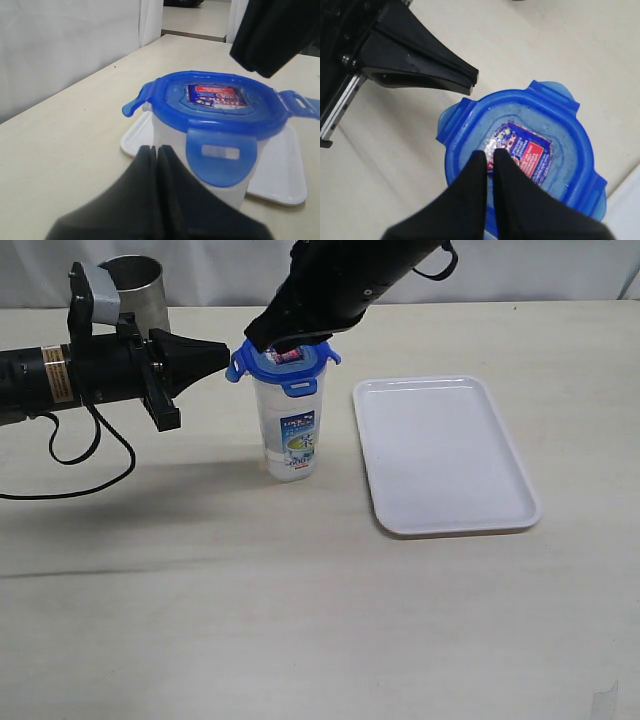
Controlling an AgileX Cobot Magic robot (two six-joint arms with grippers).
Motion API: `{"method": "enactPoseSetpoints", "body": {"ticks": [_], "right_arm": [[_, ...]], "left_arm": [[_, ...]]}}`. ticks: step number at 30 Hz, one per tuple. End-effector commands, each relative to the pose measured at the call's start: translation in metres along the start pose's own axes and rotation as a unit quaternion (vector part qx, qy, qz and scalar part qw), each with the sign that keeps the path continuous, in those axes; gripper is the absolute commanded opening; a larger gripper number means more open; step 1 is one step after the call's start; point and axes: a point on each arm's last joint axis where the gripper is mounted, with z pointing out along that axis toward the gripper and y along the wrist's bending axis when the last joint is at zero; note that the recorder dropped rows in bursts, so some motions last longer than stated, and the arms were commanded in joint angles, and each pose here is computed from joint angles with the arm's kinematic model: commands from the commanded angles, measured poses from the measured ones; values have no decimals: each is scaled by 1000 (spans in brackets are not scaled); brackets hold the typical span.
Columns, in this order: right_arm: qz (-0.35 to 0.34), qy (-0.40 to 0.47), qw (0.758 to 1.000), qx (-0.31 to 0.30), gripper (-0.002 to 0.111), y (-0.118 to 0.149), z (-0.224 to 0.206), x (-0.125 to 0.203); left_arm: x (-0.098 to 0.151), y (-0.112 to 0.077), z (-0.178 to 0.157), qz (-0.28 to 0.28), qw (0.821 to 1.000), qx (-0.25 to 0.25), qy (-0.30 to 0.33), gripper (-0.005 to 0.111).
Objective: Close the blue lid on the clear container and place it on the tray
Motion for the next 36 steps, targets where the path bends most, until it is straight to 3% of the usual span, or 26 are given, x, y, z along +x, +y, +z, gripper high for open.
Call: {"method": "enactPoseSetpoints", "body": {"ticks": [1,36], "right_arm": [[2,7,1000,-1,5,-3,11,3],[0,25,1000,0,5,-6,25,8]], "left_arm": [[-2,0,2,1,1000,-2,-5,0],[-2,1,2,0,1000,-3,-6,0]]}}
